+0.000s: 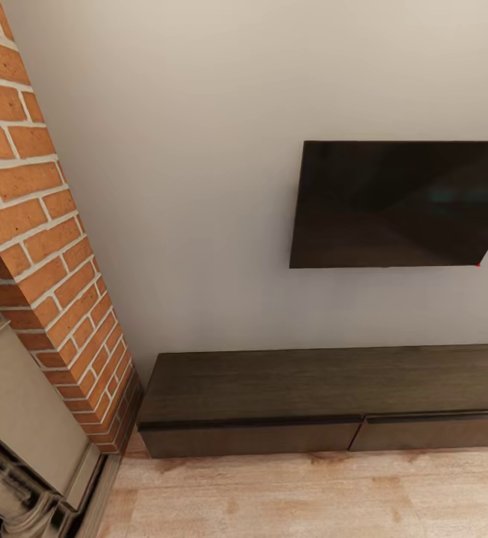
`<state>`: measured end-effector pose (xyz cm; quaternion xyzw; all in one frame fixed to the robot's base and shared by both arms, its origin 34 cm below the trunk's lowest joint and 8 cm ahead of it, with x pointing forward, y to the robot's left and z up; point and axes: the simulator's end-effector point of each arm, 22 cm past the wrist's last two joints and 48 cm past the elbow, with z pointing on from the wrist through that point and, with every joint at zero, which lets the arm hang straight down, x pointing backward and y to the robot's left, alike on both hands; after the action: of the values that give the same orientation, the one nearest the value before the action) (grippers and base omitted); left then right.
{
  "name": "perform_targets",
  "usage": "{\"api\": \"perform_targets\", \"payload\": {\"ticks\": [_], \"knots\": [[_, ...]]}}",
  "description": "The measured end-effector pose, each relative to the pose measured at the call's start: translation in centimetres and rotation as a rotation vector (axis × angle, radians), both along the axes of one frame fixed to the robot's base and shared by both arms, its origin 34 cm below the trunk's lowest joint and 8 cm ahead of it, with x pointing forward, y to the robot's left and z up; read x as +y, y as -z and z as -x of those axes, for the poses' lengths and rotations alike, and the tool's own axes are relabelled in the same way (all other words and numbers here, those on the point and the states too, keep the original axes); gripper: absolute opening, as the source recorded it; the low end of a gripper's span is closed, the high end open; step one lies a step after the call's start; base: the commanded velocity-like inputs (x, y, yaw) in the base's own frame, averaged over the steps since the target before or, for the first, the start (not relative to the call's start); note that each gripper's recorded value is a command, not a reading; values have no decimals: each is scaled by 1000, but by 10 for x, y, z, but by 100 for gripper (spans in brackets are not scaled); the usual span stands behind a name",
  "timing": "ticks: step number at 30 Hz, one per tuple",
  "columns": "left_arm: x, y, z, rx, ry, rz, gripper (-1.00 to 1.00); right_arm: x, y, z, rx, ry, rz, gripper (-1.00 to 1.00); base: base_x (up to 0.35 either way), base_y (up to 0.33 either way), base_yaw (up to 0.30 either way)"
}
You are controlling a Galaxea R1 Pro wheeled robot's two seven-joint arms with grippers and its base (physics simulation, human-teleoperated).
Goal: Place each of the two pumpkins and all three candles from the living room inside a cabinet in the living room (use any cabinet), then make sure every cabinet is closed, and position the cauldron so it is next to a table in the living room.
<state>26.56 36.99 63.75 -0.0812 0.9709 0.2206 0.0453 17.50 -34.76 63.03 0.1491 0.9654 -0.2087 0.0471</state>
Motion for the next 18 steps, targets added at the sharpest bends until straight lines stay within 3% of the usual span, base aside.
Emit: {"api": "perform_targets", "payload": {"ticks": [5,9,12,15,18], "knots": [[4,2,25,1,3,-8,100,-47,-8,24,34,-4,60,100,0,0,0],[-10,11,32,-7,18,91,100,-56,-10,38,56,-11,64,100,0,0,0],[-4,12,34,-11,23,117,100,-61,-7,38,47,-22,29,100,0,0,0],[2,12,40,-5,26,120,100,-52,-1,44,36,-38,-65,100,0,0,0],[1,13,42,-5,26,123,100,-48,1,48,34,-44,-99,100,0,0,0]]}}
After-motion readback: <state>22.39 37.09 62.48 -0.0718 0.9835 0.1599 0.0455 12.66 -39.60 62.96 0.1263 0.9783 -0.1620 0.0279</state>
